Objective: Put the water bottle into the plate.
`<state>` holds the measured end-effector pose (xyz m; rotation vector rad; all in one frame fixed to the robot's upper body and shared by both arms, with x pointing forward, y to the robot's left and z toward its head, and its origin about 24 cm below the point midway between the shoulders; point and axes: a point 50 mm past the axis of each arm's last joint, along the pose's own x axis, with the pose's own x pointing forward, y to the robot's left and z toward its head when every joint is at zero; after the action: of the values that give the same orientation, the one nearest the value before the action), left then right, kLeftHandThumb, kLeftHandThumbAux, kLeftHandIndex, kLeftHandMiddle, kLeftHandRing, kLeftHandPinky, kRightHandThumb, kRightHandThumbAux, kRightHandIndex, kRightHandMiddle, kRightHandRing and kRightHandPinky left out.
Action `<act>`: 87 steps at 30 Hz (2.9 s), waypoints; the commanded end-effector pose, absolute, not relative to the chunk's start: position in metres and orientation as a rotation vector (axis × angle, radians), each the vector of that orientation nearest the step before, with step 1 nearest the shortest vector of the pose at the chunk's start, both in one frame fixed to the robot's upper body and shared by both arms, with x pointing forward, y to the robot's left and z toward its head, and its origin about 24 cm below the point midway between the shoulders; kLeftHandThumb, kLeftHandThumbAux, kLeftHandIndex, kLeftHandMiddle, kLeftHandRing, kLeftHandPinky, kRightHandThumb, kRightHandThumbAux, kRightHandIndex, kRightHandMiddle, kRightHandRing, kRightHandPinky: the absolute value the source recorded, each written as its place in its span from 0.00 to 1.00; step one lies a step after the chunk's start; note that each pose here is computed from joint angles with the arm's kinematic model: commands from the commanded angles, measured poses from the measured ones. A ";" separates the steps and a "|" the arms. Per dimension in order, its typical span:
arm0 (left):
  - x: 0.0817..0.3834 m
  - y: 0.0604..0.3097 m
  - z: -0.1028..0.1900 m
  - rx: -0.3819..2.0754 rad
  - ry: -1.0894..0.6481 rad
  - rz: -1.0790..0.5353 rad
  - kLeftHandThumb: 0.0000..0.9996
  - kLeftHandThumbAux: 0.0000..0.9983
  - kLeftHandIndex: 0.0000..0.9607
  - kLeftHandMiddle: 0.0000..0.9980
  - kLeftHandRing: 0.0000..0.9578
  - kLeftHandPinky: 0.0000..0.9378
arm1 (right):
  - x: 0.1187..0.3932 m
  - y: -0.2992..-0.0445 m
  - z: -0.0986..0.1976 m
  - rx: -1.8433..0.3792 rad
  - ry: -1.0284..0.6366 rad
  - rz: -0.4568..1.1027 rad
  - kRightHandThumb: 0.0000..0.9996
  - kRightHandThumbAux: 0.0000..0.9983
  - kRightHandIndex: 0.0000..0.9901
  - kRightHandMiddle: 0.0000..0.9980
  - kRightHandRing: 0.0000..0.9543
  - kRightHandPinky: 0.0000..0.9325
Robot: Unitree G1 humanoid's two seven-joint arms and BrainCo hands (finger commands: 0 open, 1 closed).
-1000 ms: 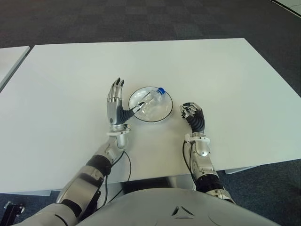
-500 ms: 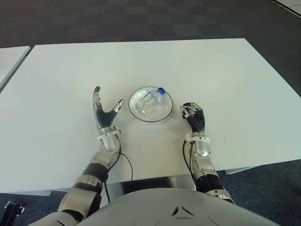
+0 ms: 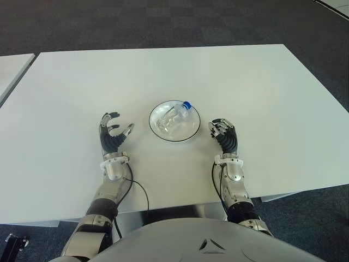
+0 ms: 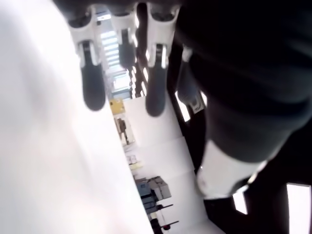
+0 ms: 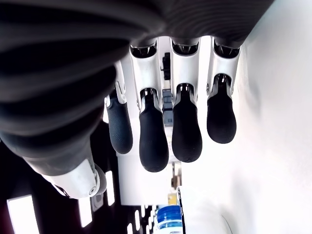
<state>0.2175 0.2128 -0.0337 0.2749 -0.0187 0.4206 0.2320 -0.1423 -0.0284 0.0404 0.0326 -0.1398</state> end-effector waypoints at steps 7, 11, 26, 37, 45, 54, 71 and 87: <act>0.201 0.211 -0.055 0.256 0.234 0.263 0.70 0.72 0.45 0.71 0.74 0.77 | 0.208 -0.138 -0.059 0.072 0.190 -0.127 0.70 0.73 0.44 0.69 0.72 0.73; 0.194 0.211 -0.060 0.268 0.308 0.205 0.70 0.72 0.45 0.75 0.78 0.81 | 0.208 -0.139 -0.059 0.076 0.184 -0.123 0.70 0.73 0.44 0.69 0.72 0.73; 0.188 0.198 -0.068 0.308 0.374 0.005 0.70 0.72 0.46 0.83 0.87 0.90 | 0.209 -0.140 -0.060 0.084 0.180 -0.120 0.70 0.73 0.44 0.69 0.72 0.72; 0.184 0.191 -0.073 0.274 0.380 -0.005 0.71 0.72 0.46 0.83 0.87 0.88 | 0.211 -0.142 -0.064 0.085 0.183 -0.119 0.70 0.73 0.44 0.69 0.71 0.72; 0.184 0.188 -0.078 0.259 0.382 0.002 0.71 0.71 0.46 0.81 0.85 0.85 | 0.213 -0.142 -0.066 0.077 0.184 -0.118 0.70 0.73 0.44 0.68 0.71 0.72; 0.184 0.186 -0.081 0.266 0.373 0.008 0.71 0.71 0.46 0.80 0.83 0.85 | 0.214 -0.143 -0.067 0.069 0.193 -0.127 0.70 0.73 0.44 0.67 0.70 0.70; 0.188 0.181 -0.080 0.239 0.324 0.000 0.71 0.72 0.45 0.79 0.83 0.83 | 0.215 -0.147 -0.070 0.036 0.210 -0.122 0.70 0.73 0.44 0.65 0.68 0.68; 0.188 0.173 -0.077 0.093 0.283 0.217 0.71 0.72 0.45 0.75 0.79 0.79 | 0.216 -0.152 -0.070 0.032 0.206 -0.125 0.70 0.73 0.44 0.64 0.67 0.67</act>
<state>0.2163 0.1790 -0.0456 0.1392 0.0998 0.1806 0.2478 -0.1434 -0.0309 0.0417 -0.0089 -0.0933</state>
